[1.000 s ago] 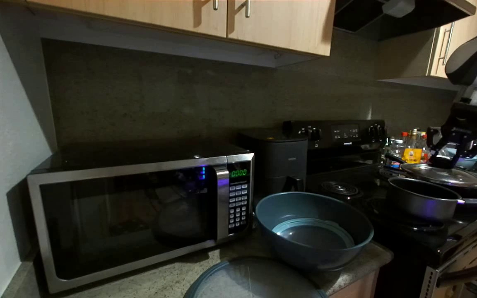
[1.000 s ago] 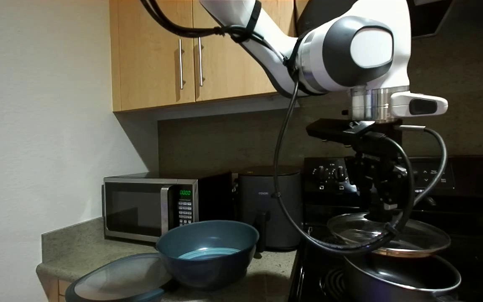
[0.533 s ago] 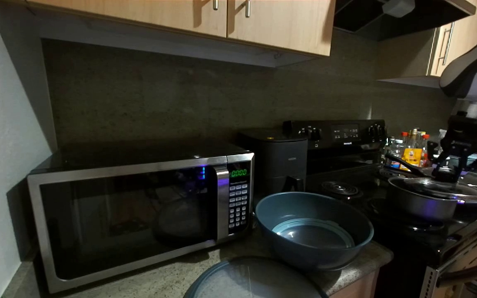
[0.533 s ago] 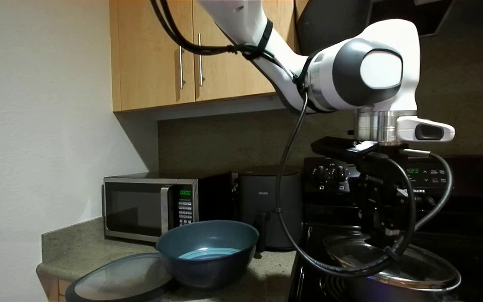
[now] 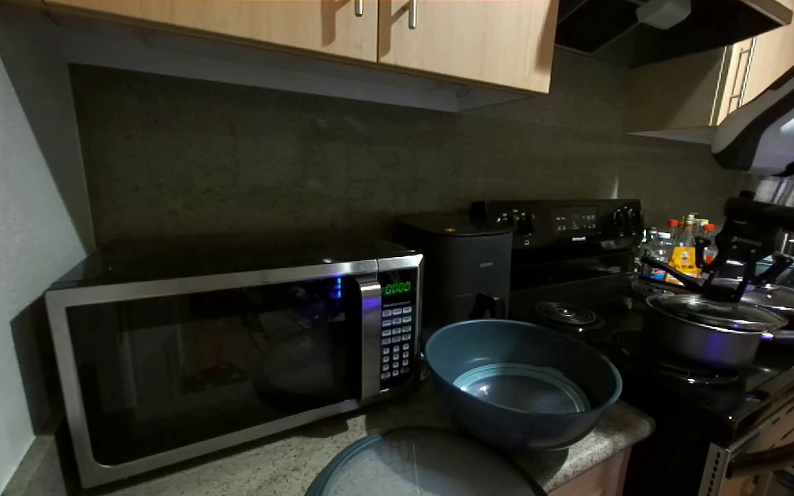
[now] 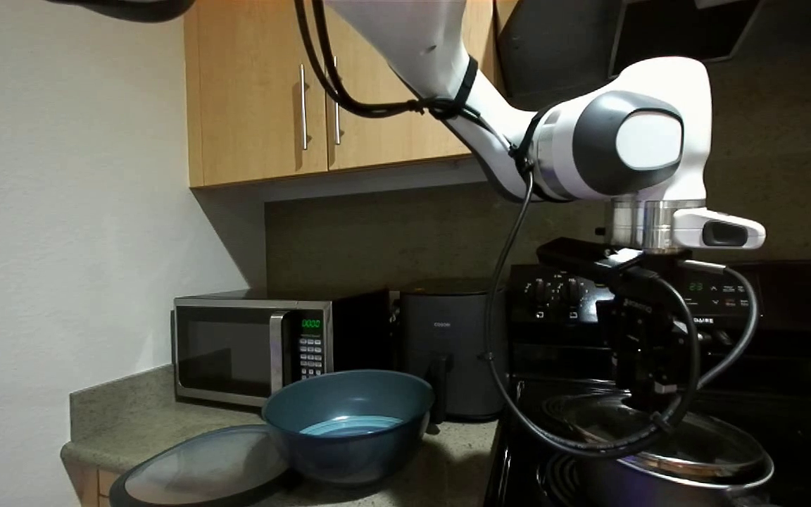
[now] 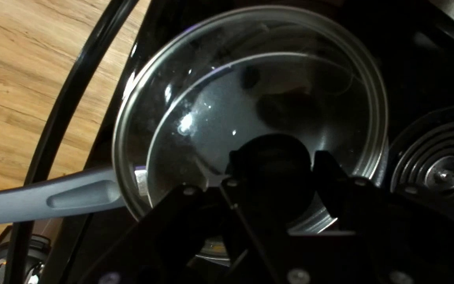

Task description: Remove the lid from the bowl and put it on the pan

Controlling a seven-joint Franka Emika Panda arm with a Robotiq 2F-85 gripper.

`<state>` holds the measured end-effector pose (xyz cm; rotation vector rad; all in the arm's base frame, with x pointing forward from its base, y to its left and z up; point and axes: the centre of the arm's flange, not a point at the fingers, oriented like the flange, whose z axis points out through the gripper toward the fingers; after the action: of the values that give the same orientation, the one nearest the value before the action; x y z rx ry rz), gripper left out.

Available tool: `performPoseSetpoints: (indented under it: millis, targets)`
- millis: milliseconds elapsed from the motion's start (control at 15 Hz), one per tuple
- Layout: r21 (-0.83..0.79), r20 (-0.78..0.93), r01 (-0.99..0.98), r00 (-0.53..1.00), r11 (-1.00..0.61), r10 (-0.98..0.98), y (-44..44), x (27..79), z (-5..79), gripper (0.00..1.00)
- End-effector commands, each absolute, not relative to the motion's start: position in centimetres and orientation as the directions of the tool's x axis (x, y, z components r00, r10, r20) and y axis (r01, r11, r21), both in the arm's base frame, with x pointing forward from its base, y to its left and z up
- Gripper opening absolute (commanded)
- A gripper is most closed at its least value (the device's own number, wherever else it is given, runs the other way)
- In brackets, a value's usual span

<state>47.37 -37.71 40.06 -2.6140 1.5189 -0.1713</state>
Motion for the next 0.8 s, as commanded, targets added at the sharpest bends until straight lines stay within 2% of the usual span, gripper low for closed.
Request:
performPoseSetpoints:
  millis: [0,333,733]
  targets:
    - [-0.221,0.066,-0.844,0.488,-0.489,-0.871,-38.2,49.0,41.6,0.22]
    - [-0.244,0.039,-0.855,0.463,-0.457,-0.886,-38.7,50.1,41.2,0.22]
    - [-0.226,0.022,-0.885,0.413,-0.407,-0.91,-41.4,49.0,40.5,0.22]
